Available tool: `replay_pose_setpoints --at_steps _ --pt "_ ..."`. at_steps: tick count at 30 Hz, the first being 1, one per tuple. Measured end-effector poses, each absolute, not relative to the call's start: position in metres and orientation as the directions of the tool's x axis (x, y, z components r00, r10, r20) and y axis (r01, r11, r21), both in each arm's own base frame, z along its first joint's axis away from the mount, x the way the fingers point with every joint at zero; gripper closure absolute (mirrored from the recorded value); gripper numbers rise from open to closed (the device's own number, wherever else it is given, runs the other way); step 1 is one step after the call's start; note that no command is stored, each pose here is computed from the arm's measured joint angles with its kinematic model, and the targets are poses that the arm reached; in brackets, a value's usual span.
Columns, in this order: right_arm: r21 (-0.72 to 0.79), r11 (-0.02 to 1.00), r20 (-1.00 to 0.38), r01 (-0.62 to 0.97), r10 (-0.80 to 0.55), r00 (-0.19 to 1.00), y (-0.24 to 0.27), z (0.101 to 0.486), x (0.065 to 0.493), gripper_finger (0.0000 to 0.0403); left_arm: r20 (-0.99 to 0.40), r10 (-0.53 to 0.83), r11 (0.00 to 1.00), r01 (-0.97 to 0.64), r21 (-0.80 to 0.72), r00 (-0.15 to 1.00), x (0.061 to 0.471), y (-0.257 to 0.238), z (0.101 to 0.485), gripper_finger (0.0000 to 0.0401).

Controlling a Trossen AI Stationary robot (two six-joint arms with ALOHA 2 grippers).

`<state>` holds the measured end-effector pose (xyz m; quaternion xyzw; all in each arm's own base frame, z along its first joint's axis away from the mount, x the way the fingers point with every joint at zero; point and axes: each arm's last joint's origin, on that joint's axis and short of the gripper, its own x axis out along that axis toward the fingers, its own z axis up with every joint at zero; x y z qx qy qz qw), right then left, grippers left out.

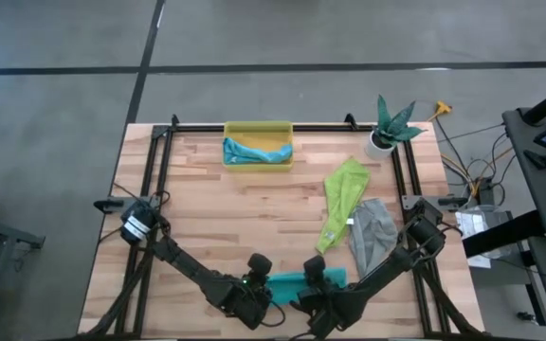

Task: Roll microfiber towels into tight, uniform cylinder then place into a basket
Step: Roll the light blue towel

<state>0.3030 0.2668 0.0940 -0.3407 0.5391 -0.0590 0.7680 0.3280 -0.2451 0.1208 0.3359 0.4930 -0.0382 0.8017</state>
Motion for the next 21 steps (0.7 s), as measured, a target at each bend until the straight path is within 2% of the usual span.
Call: replay_pose_setpoints --at_steps 5,14,21 --pt "-0.565 0.796 -0.785 -0.216 -0.438 0.439 0.268 0.105 0.302 0.0373 -0.817 0.271 0.771 0.393 0.501 0.509 0.328 -0.245 0.12 0.0401" --pt "-0.435 0.873 -0.839 -0.219 -0.305 0.451 0.272 0.14 0.297 0.0283 -0.829 0.267 0.768 0.412 0.491 0.492 0.325 -0.245 0.119 0.0401" --pt "-0.439 0.866 -0.816 -0.239 -0.273 0.509 0.273 0.164 0.295 0.0274 -0.828 0.266 0.77 0.408 0.491 0.493 0.325 -0.245 0.119 0.0401"
